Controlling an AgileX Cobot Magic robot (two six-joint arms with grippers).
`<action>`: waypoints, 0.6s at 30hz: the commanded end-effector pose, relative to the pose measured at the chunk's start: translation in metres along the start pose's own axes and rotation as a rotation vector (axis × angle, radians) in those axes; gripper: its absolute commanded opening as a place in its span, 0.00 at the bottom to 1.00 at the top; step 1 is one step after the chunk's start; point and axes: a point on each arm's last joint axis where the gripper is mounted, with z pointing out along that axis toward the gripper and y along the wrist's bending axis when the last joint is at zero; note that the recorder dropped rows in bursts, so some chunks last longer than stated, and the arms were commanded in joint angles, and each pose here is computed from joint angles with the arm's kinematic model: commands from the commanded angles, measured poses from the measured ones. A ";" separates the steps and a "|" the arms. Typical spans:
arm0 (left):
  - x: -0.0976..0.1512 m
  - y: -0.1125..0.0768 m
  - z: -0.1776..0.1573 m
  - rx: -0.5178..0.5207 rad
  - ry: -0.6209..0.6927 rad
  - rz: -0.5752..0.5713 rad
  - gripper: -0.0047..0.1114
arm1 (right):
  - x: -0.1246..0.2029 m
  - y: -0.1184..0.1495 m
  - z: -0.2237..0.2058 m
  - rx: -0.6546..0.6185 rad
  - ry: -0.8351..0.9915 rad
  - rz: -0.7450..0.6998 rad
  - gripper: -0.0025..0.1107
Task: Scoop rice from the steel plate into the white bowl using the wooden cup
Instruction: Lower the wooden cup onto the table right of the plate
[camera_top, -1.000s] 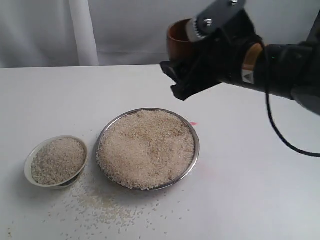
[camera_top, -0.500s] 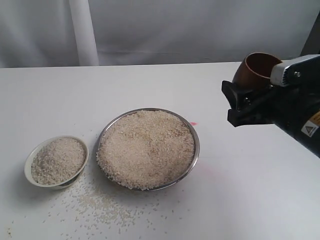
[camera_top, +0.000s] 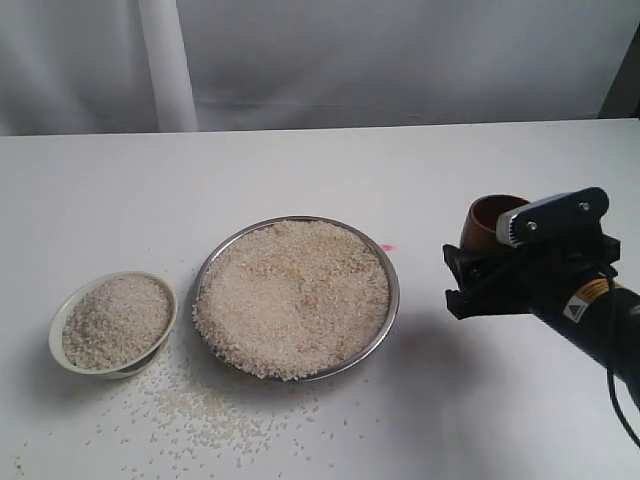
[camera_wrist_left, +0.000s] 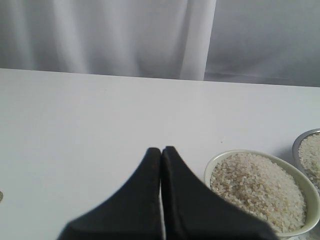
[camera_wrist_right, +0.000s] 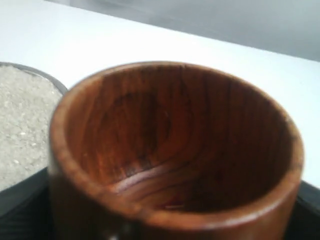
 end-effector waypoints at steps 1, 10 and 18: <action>-0.001 0.000 0.000 0.008 -0.008 -0.004 0.04 | 0.013 -0.004 0.009 0.046 -0.017 0.010 0.02; -0.001 0.000 0.000 0.008 -0.008 -0.004 0.04 | 0.039 -0.010 0.020 0.143 0.040 0.045 0.02; -0.001 0.000 0.000 0.008 -0.008 -0.004 0.04 | 0.049 -0.011 0.023 0.162 0.055 0.038 0.02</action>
